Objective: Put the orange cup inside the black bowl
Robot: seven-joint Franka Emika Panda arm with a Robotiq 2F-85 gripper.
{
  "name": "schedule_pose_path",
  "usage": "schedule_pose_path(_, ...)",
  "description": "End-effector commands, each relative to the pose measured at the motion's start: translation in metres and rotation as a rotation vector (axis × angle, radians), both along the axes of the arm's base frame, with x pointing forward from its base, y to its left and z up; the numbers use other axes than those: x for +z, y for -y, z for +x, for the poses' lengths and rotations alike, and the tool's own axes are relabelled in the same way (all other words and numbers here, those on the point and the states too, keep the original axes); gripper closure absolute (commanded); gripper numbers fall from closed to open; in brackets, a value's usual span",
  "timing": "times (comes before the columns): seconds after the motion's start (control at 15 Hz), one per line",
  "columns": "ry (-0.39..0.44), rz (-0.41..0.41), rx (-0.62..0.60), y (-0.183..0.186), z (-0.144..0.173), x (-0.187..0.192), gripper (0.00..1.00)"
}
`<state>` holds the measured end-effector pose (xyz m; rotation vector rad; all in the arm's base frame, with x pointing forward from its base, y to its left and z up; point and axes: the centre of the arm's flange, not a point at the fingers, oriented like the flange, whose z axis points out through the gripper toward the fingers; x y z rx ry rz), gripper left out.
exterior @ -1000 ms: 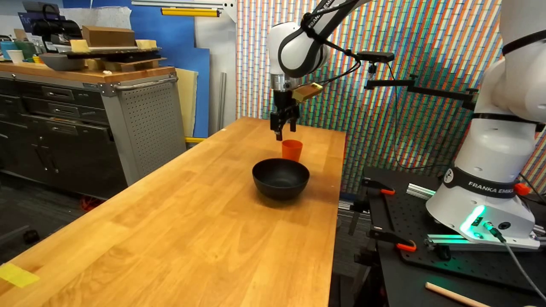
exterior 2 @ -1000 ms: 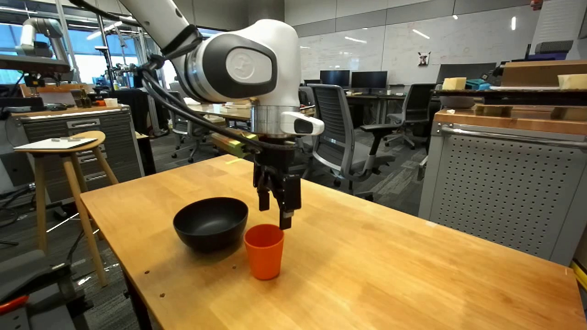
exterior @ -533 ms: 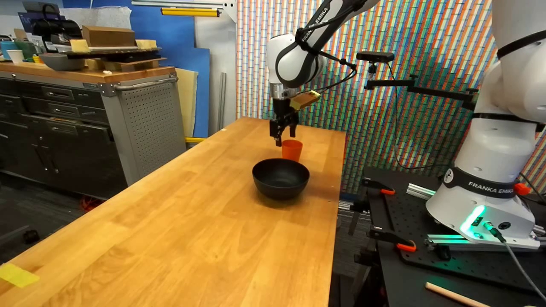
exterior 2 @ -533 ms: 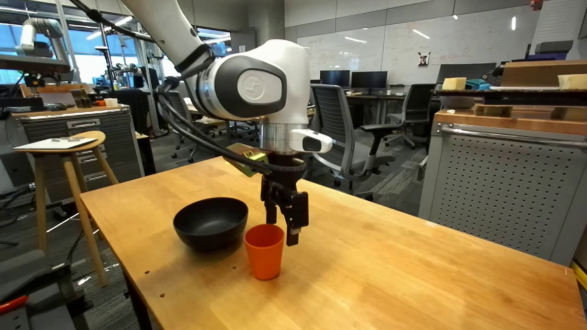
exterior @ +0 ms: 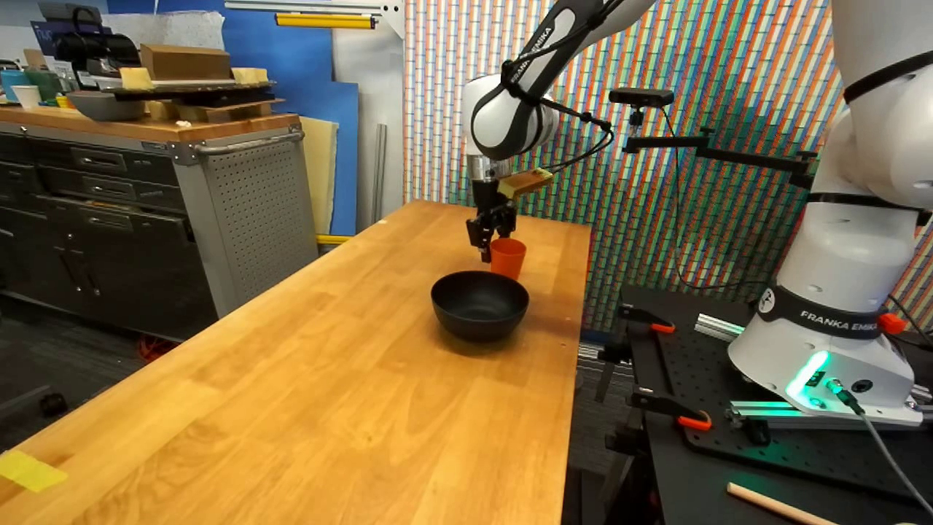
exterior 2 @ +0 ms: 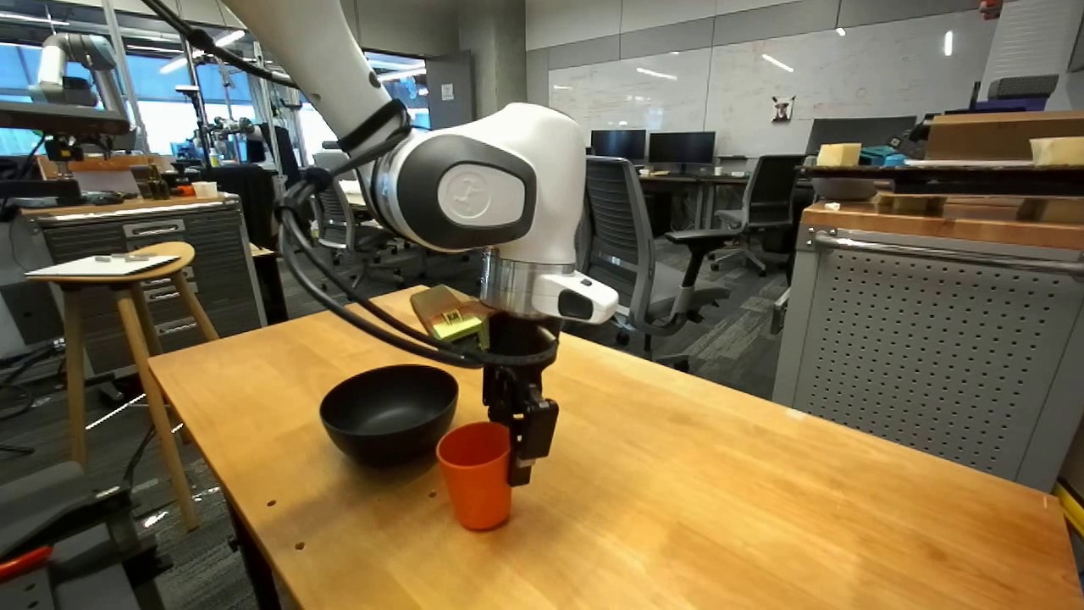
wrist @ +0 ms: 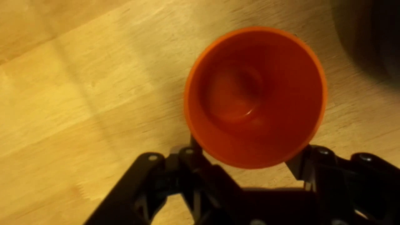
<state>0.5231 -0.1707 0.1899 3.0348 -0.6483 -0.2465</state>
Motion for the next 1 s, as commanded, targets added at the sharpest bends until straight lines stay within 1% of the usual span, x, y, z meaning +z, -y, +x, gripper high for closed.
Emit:
schedule_pose_path(0.0, -0.016, 0.081, -0.051, 0.002, -0.003, -0.006, 0.67)
schedule_pose_path(0.2, -0.038, 0.107, -0.083, 0.003, -0.008, -0.01, 0.87)
schedule_pose_path(0.27, -0.046, 0.116, -0.088, 0.004, -0.008, -0.009, 0.89)
schedule_pose_path(0.33, -0.047, 0.121, -0.099, 0.005, -0.008, -0.008, 0.54)
schedule_pose_path(0.4, -0.044, 0.117, -0.102, 0.006, -0.008, -0.006, 0.59)
schedule_pose_path(0.47, -0.037, 0.113, -0.097, 0.005, -0.008, -0.002, 0.59)
schedule_pose_path(0.53, -0.024, 0.099, -0.093, 0.004, -0.008, 0.002, 0.54)
schedule_pose_path(0.6, -0.01, 0.083, -0.089, 0.003, -0.008, 0.005, 0.48)
schedule_pose_path(0.67, 0.006, 0.072, -0.089, 0.001, -0.008, 0.009, 0.38)
schedule_pose_path(0.8, 0.038, 0.049, -0.082, -0.004, -0.009, 0.016, 0.23)
schedule_pose_path(0.93, 0.063, 0.038, -0.076, -0.01, -0.009, 0.02, 0.09)
